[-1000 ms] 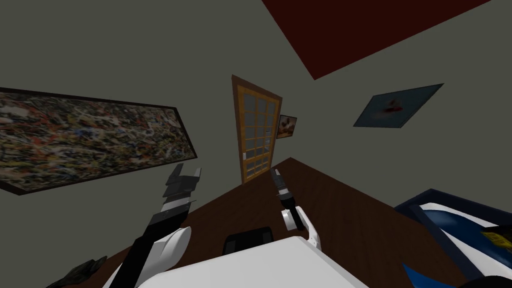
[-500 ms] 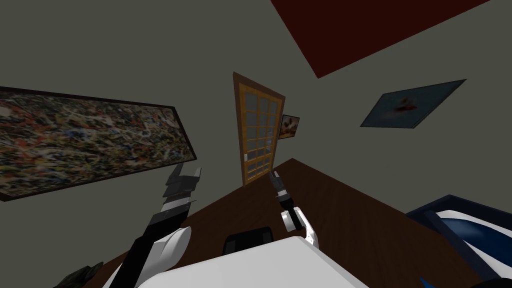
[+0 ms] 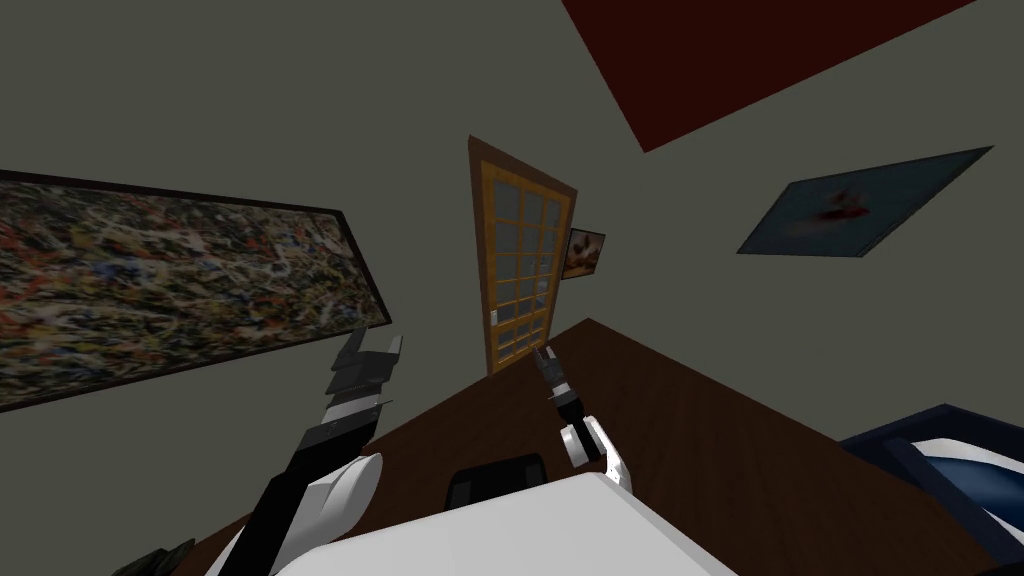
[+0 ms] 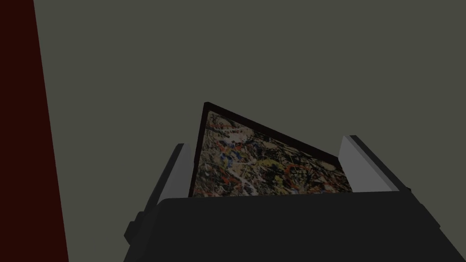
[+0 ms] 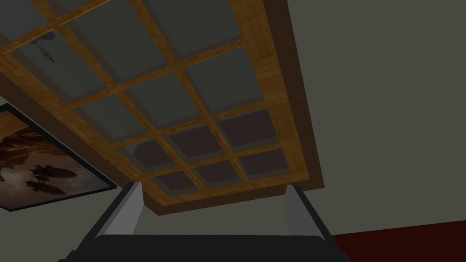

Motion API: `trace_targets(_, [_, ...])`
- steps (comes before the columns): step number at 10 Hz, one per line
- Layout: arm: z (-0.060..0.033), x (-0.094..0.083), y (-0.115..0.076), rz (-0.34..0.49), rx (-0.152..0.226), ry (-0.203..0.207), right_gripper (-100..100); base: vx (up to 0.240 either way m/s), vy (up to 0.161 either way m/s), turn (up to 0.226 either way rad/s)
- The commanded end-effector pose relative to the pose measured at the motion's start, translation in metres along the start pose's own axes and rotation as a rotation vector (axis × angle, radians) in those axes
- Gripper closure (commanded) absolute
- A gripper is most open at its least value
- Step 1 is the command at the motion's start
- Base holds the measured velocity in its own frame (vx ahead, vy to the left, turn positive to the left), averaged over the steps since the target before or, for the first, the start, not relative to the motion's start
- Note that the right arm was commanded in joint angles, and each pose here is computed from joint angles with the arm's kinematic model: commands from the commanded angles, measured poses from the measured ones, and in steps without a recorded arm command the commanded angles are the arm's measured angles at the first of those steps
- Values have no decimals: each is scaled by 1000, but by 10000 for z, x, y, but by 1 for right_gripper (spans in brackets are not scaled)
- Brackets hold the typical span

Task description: Pull the door open

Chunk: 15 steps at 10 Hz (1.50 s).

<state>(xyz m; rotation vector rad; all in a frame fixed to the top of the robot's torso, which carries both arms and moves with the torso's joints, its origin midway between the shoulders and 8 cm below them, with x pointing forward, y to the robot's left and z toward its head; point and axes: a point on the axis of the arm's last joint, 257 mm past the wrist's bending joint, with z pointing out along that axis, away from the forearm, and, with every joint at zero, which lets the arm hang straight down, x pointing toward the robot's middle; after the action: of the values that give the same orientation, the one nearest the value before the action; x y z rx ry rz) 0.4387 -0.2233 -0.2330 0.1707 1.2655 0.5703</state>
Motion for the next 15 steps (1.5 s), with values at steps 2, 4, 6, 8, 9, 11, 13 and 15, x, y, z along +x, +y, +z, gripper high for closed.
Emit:
trace_targets(2, [-30, 163, -52, -59, 0, 37, -100, 104, 33, 19])
trace_targets(4, [-59, 299, -77, -98, -1, 64, -100, 98, 38, 19])
trace_targets(6, [-90, 434, -99, -138, -3, 92, -100, 108, 27, 17])
trace_targets(8, [-122, 564, -112, -173, -6, 118, -100, 97, 26, 14])
trace_targets(9, [-138, 628, -116, -189, -9, 130, -100, 98, 28, 13])
trace_targets(11, [-173, 756, -121, -223, -14, 156, -100, 106, 18, 15])
trace_targets(13, [-224, 937, -114, -266, -24, 191, -100, 116, 28, 14])
trace_targets(15, [-259, 1054, -102, -292, -32, 213, -100, 137, 33, 10])
